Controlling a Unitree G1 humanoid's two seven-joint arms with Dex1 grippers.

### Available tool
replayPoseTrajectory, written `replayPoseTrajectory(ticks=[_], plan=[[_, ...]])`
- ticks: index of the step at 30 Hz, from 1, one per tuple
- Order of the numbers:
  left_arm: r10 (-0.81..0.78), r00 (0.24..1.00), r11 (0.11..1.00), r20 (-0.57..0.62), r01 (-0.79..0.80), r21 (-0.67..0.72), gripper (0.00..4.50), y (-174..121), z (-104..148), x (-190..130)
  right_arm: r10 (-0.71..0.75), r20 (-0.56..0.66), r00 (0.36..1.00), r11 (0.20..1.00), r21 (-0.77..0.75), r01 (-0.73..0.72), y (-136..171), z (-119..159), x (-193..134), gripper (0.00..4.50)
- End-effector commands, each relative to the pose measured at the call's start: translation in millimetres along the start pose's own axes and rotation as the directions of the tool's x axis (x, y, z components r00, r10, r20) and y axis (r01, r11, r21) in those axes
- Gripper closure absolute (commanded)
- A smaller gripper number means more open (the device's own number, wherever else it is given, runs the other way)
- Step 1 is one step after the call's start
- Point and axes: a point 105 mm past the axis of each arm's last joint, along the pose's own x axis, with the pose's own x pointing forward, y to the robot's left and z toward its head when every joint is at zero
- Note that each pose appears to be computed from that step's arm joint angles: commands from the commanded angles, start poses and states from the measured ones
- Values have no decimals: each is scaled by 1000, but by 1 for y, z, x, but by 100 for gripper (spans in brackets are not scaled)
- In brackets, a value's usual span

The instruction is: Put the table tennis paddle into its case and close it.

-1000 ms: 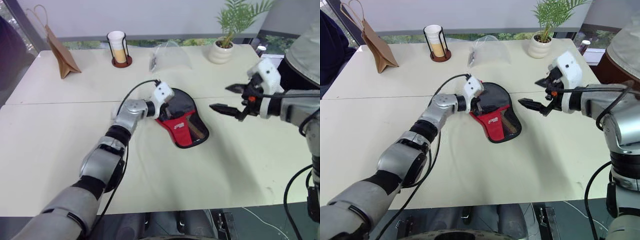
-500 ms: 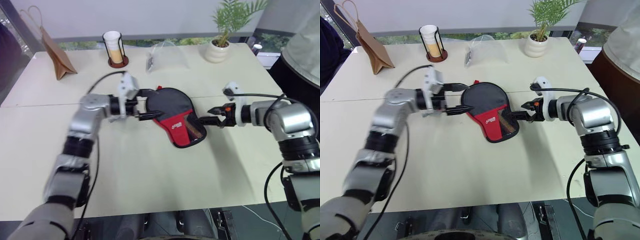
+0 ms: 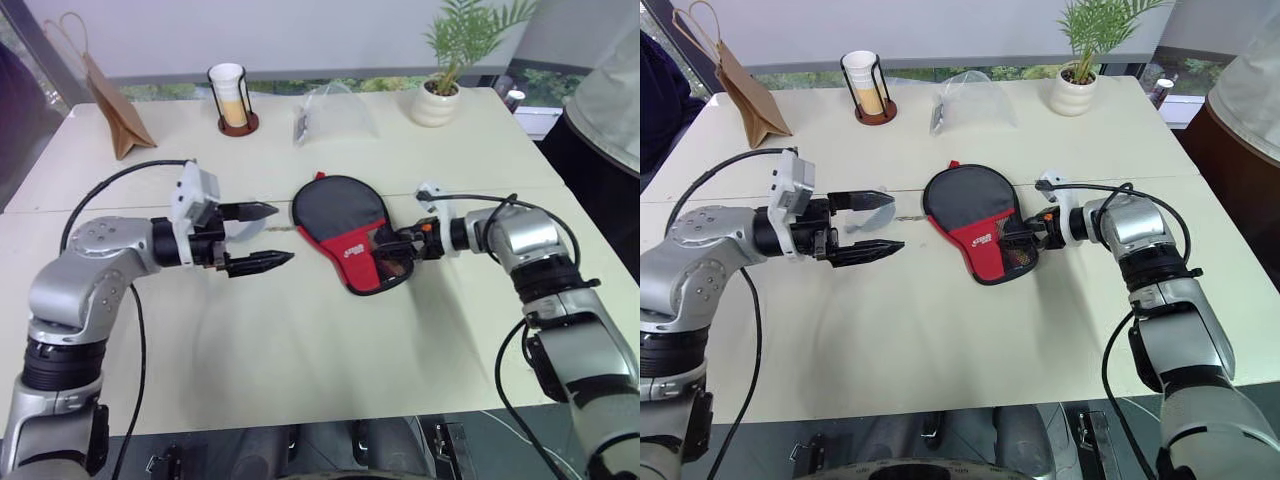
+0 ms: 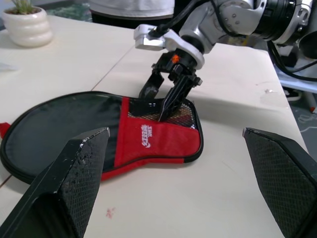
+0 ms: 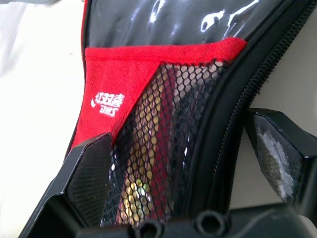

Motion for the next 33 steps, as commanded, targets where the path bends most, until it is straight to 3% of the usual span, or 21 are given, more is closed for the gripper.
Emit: replayPoseTrajectory(ticks=[1, 6, 7, 8, 19, 33], plan=[[27, 999, 999, 21, -28, 34, 0, -2, 10, -6, 24, 12, 1000, 999, 46, -25, -2, 2, 1, 131], [43, 999, 998, 21, -43, 38, 0, -3, 8, -6, 31, 12, 999, 991, 133, -32, -8, -5, -1, 385], [45, 999, 998, 23, -46, 40, 0, -3, 9, -6, 27, 4, 1000, 990, 141, -28, -9, -8, 0, 429], [48, 999, 998, 24, -49, 44, 0, -2, 9, -6, 22, -9, 1000, 990, 140, -20, -11, -12, 0, 441], [55, 998, 995, 34, -58, 77, 0, 3, 8, 1, 84, -109, 990, 965, 256, -53, 10, -49, 9, 441], [34, 999, 995, 20, -36, 91, 0, 0, 3, 6, 140, -92, 986, 894, 440, -85, 80, -86, -18, 441]])
